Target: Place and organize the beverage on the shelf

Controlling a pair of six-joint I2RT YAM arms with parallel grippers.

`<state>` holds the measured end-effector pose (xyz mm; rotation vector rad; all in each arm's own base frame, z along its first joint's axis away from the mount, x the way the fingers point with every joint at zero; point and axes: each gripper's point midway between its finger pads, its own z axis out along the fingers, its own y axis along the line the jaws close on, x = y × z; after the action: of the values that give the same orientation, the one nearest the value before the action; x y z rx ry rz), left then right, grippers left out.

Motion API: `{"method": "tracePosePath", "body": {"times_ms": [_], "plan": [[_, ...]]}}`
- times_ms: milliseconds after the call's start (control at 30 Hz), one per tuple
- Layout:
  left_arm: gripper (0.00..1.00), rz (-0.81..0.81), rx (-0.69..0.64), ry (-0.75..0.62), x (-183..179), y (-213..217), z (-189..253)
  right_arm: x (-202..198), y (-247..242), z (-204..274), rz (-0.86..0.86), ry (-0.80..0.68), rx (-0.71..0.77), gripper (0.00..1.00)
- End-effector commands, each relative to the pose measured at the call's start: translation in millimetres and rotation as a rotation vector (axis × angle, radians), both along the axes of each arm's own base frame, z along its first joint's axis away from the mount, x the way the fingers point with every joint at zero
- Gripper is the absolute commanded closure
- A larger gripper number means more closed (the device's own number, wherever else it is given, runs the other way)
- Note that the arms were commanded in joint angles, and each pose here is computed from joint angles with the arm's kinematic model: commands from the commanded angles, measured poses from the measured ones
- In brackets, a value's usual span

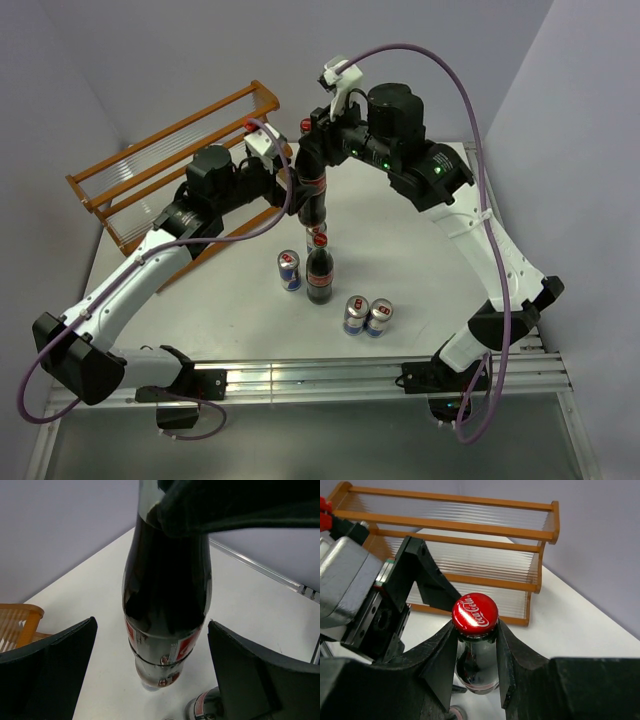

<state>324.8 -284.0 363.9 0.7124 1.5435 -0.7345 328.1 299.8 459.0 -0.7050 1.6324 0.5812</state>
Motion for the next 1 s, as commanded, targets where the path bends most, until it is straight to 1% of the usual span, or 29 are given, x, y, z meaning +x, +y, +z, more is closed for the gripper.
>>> {"method": "tracePosePath", "body": {"times_ms": [0, 333, 433, 500, 533, 567, 633, 667, 733, 767, 900, 933, 967], "plan": [[0.00, 0.045, -0.020, -0.090, 6, 6, 20, -24, -13, 132, 0.002, -0.328, 0.257, 1.00], [0.01, 0.052, -0.026, -0.103, 2, 7, 18, -42, 4, 135, 0.037, -0.330, 0.282, 1.00], [0.07, 0.046, -0.024, -0.102, 0, 4, 18, -46, 7, 137, 0.045, -0.330, 0.295, 1.00], [0.18, 0.043, -0.026, -0.104, -1, 3, 19, -46, 9, 137, 0.047, -0.329, 0.299, 1.00], [0.26, 0.040, -0.025, -0.106, -3, 2, 19, -47, 9, 138, 0.048, -0.330, 0.303, 1.00], [0.45, 0.044, -0.026, -0.109, -3, 2, 20, -48, 9, 139, 0.048, -0.333, 0.305, 1.00], [0.59, 0.050, -0.032, -0.113, -4, 2, 24, -46, 12, 138, 0.049, -0.330, 0.303, 1.00], [0.72, 0.069, -0.039, -0.118, -2, 5, 28, -46, 12, 138, 0.048, -0.331, 0.304, 1.00], [0.86, 0.094, -0.054, -0.122, -1, 9, 34, -44, 15, 137, 0.048, -0.329, 0.304, 1.00], [1.00, 0.113, -0.060, -0.122, 1, 11, 36, -42, 15, 137, 0.045, -0.332, 0.301, 1.00], [1.00, 0.232, -0.104, -0.137, 11, 28, 51, -35, 19, 131, 0.023, -0.324, 0.294, 1.00], [1.00, 0.251, -0.118, -0.149, 11, 32, 58, -33, 18, 130, 0.014, -0.324, 0.294, 0.99], [1.00, 0.265, -0.131, -0.158, 11, 35, 62, -30, 16, 129, -0.004, -0.319, 0.296, 0.87]]}}
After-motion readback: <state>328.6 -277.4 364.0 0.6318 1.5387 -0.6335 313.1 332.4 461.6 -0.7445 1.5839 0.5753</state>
